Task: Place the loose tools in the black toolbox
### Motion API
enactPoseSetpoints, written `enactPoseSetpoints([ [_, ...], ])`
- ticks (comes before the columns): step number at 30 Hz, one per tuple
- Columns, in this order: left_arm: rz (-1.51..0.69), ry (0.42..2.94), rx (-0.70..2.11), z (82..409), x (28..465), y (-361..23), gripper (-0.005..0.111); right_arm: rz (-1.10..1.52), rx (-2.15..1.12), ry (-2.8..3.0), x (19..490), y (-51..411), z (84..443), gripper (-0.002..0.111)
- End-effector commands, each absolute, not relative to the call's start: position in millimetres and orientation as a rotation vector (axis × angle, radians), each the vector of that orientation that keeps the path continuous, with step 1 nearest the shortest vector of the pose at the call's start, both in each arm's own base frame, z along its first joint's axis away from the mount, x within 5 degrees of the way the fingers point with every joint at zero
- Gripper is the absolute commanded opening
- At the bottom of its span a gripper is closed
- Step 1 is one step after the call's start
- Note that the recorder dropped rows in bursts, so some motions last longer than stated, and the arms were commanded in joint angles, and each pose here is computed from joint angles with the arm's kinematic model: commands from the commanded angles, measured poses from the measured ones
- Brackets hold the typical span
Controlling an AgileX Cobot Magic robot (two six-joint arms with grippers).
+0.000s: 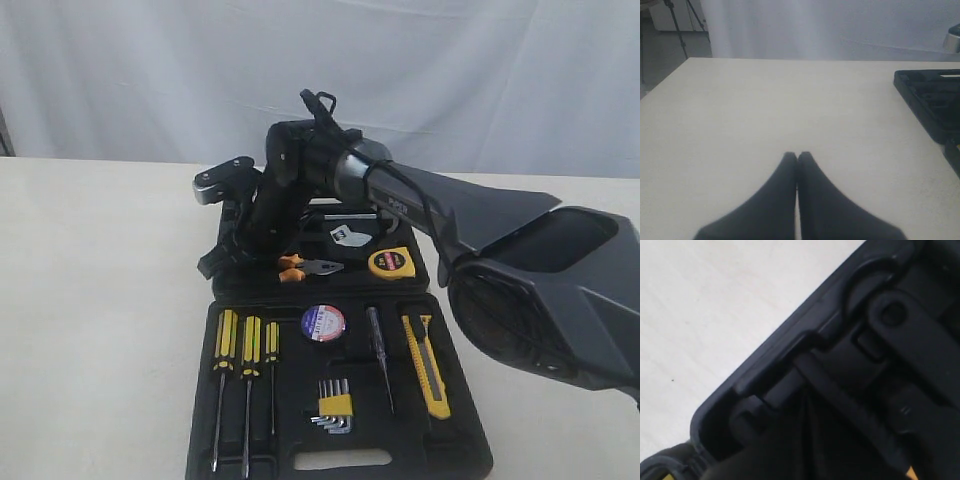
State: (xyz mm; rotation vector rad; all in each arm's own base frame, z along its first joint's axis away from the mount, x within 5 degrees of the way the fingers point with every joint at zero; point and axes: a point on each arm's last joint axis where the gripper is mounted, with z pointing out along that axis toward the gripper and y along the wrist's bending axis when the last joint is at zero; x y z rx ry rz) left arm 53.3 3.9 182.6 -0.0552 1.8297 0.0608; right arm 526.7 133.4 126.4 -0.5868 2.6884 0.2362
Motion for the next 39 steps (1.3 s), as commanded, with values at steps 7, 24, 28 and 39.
enactPoseSetpoints([
  [7,0.053,1.825,-0.056,182,53,4,0.000,0.205,-0.632,2.640,522,140,156,-0.001],
  [24,0.053,1.825,-0.056,182,53,4,0.000,0.097,-0.547,2.658,531,133,123,-0.001],
  [28,0.053,1.825,-0.056,182,53,4,0.000,0.113,-0.533,2.629,533,135,128,-0.001],
  [39,0.053,1.825,-0.056,182,53,4,0.000,0.110,-0.523,2.570,530,134,166,-0.001],
])
